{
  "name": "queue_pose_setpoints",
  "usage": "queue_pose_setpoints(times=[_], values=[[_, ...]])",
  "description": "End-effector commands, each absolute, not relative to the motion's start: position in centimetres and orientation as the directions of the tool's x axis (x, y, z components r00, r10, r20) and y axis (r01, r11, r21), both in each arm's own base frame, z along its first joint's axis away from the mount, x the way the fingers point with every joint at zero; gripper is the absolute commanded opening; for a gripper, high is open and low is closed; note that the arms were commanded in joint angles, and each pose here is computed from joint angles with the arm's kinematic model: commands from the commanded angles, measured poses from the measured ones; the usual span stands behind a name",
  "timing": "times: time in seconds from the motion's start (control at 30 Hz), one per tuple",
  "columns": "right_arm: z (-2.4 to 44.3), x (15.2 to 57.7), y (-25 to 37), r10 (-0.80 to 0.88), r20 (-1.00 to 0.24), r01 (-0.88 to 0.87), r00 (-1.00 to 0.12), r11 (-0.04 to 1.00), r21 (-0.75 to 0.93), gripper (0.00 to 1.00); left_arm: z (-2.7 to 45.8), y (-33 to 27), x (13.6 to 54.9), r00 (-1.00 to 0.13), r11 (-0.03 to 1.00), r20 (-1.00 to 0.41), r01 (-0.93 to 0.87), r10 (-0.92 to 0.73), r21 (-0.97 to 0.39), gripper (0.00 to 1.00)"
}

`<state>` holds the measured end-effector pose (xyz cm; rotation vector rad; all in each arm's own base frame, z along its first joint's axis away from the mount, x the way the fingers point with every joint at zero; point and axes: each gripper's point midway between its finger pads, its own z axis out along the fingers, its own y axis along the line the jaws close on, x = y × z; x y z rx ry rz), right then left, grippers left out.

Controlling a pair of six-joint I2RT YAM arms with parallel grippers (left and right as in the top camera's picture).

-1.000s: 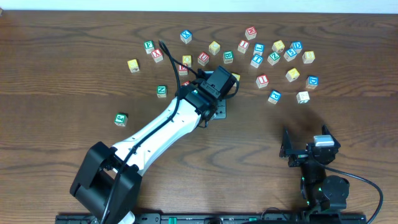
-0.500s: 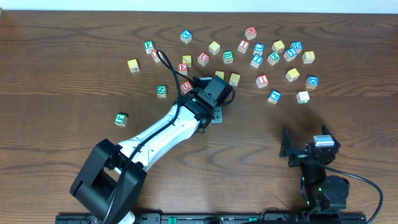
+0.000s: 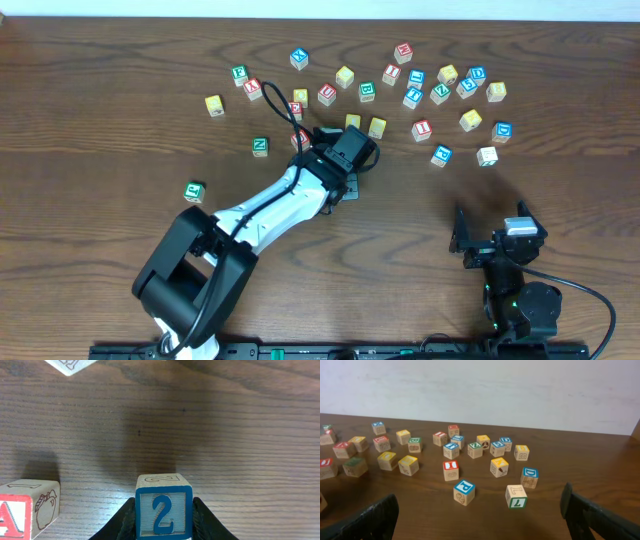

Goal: Spell out AI2
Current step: 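Carry the blue 2 block toward the red A block, then lower the blue 2 block to the right of the A block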

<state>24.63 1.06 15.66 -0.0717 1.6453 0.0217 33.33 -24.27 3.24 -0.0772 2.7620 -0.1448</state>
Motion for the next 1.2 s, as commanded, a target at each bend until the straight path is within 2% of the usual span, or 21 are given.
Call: queue_pose_setpoints(times=[0.0, 1.17], values=[[15.61, 24.62, 0.75, -0.023, -0.997, -0.045, -0.076, 0.999, -0.019, 0.99, 2.06, -23.35, 33.27, -0.930, 0.996, -0.359, -0.057, -0.077, -0.066, 0.07], [15.61, 24.62, 0.75, -0.023, -0.997, -0.045, -0.076, 0.999, -0.019, 0.99, 1.21, -22.76, 32.50, -0.939, 0.997, -0.338, -0.058, -0.071, -0.048, 0.08]])
